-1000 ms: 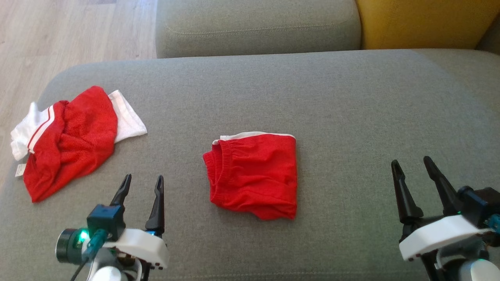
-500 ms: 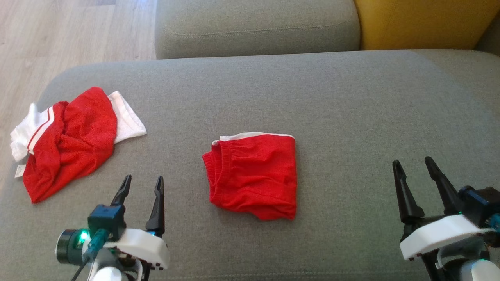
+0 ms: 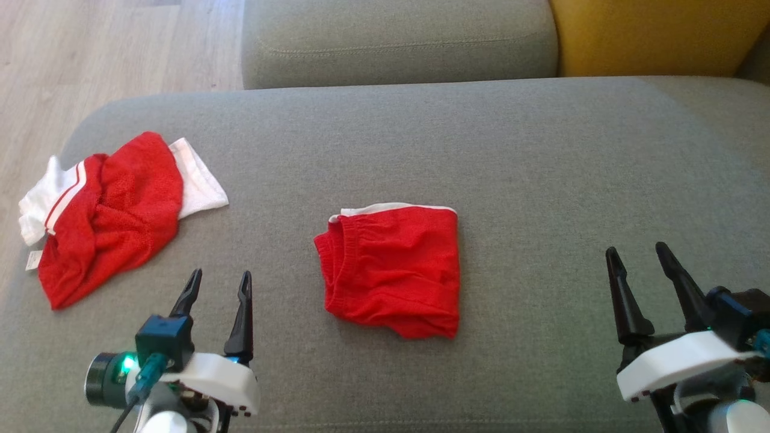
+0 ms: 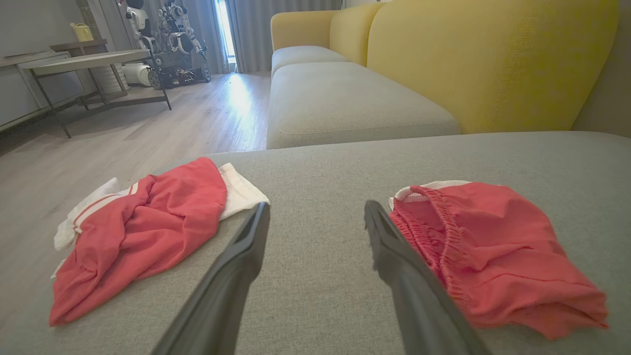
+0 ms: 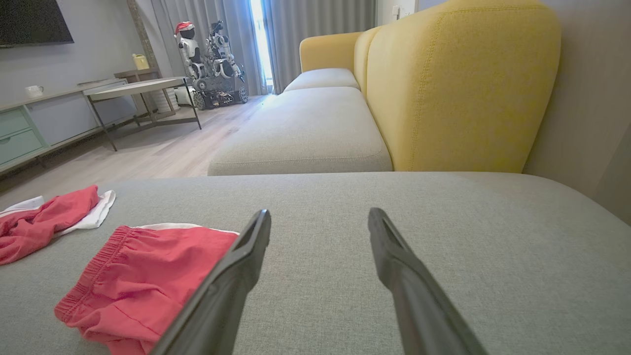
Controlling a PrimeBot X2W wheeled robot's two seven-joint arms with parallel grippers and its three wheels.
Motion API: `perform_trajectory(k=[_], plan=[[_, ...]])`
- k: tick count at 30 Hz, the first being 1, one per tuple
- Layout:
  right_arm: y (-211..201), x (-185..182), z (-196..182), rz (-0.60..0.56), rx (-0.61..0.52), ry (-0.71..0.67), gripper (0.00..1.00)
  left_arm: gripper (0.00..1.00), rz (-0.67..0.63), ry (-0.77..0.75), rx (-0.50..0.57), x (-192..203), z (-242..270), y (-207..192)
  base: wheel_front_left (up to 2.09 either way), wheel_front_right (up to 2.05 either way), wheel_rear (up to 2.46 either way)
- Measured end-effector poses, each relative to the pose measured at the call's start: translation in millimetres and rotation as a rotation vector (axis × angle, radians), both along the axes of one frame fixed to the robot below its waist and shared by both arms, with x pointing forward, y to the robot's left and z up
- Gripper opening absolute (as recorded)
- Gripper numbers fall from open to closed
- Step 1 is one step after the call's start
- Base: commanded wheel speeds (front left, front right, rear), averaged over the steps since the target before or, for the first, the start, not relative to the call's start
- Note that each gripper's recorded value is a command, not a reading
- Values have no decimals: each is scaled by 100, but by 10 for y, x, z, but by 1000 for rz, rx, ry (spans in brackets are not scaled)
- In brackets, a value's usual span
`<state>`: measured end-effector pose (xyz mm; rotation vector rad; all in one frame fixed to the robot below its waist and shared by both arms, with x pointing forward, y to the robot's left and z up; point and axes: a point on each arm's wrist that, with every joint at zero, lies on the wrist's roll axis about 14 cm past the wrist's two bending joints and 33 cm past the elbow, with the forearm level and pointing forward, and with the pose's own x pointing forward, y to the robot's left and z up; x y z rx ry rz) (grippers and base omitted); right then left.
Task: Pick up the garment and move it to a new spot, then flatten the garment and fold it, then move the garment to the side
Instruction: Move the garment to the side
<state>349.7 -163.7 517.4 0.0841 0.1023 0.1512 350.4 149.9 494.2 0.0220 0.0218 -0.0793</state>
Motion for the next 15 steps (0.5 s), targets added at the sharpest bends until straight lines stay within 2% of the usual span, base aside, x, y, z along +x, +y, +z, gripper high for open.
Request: perform_trajectory(k=[8,15], plan=[[158,100,-267,38,17,89,100,100,4,0,-3,51,2,23,0,0,0],[571,264,-666,155,39,212,100,100,15,-26,-3,232,68,56,0,0,0]])
